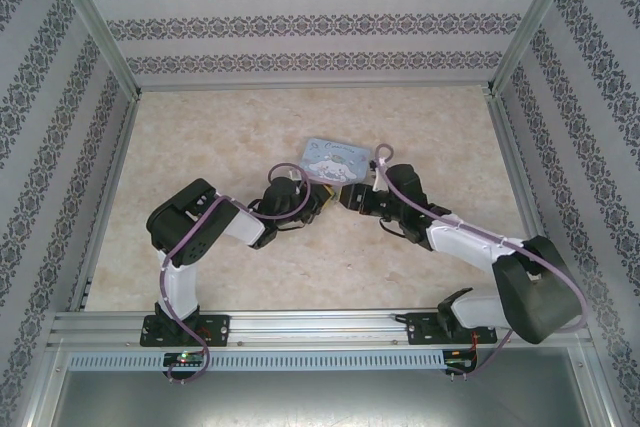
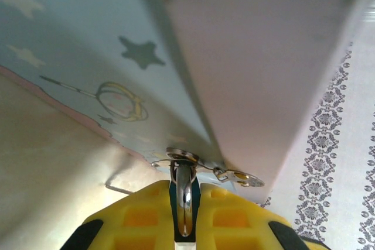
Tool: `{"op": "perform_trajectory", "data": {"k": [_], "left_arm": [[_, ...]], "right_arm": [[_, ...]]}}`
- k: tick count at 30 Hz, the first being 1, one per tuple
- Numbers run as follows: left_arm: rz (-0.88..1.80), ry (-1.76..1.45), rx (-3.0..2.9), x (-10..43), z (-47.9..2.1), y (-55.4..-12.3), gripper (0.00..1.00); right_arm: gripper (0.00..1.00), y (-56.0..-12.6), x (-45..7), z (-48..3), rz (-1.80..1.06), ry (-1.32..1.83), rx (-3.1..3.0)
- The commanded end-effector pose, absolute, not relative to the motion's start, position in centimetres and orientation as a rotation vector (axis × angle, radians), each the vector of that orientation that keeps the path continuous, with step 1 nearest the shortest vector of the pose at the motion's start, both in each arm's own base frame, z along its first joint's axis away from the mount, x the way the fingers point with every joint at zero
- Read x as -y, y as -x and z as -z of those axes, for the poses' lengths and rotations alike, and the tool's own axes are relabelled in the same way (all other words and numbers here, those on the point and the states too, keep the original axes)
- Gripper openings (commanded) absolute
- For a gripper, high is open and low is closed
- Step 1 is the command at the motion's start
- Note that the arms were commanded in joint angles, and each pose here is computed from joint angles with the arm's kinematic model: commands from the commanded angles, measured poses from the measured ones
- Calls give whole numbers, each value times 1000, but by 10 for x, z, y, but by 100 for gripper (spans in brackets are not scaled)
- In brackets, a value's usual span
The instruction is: Unlock the padlock with the key
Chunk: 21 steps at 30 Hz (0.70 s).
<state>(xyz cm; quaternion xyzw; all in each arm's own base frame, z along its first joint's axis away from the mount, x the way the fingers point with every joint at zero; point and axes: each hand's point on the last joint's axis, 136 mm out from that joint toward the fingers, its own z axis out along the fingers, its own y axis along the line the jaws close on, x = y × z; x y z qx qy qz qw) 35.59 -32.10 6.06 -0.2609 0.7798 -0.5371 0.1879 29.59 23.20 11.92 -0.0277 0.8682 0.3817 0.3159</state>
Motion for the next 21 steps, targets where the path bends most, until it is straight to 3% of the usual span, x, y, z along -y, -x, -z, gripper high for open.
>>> {"op": "perform_trajectory", "data": {"k": [1, 10, 21], "left_arm": [[1564, 648, -2198, 329, -85, -357, 0], [1586, 628, -2258, 334, -91, -352, 0], [1609, 610, -2277, 339, -97, -350, 0]], "right_arm": [[48, -286, -220, -91, -670, 361, -2350], [36, -284, -217, -65, -415, 552, -2347], [32, -294, -228, -58, -339, 613, -2335]]}}
